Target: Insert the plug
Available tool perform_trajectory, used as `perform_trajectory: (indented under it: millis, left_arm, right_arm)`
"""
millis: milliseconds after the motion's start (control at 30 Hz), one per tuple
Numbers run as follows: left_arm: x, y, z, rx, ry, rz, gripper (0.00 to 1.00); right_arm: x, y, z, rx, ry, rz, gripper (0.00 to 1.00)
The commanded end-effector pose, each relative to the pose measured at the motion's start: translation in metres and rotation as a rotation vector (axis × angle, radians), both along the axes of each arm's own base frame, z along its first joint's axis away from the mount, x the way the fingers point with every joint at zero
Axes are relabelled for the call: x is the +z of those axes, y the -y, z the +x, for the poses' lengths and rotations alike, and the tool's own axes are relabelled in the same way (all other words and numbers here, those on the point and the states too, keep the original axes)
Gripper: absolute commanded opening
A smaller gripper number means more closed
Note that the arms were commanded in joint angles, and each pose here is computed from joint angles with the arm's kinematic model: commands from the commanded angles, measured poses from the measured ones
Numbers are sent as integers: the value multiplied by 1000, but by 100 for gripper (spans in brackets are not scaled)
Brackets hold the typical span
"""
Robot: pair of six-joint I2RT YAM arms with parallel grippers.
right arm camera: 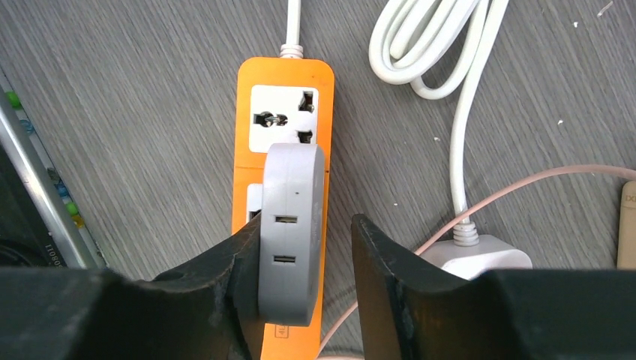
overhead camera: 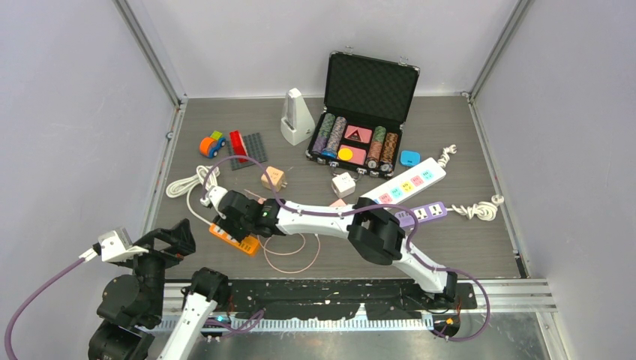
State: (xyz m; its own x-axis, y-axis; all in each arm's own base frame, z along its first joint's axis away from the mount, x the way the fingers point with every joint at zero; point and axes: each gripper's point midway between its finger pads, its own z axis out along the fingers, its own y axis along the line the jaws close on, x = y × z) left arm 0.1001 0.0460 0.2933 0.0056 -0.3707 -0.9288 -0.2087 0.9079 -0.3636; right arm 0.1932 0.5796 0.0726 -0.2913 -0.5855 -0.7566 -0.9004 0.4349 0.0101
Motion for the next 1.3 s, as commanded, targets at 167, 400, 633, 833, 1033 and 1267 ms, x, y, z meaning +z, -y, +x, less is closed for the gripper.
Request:
perform_trajectory:
  millis: [167, 400, 633, 833, 1033, 1267]
  left_arm:
    - [8, -1, 5, 12, 25, 4, 100]
    - [6, 0, 7, 9, 21, 5, 100]
    - [6, 2, 8, 6, 22, 2, 100]
    - [6, 3, 10, 3, 21, 3, 100]
    - [6, 5, 12, -3, 20, -1, 100]
    - [7, 4, 11, -3, 23, -5, 100]
  right_arm:
    - [19, -8, 8, -54, 18, 48, 12]
    - [6, -1, 1, -74, -3, 40, 5]
    - [-33, 15, -12, -90, -21, -34, 5]
    - [-68, 39, -20, -107, -21, -106, 5]
    - [-95, 49, -29, -86, 15, -184, 5]
    - [-108, 48, -34, -45, 23, -247, 5]
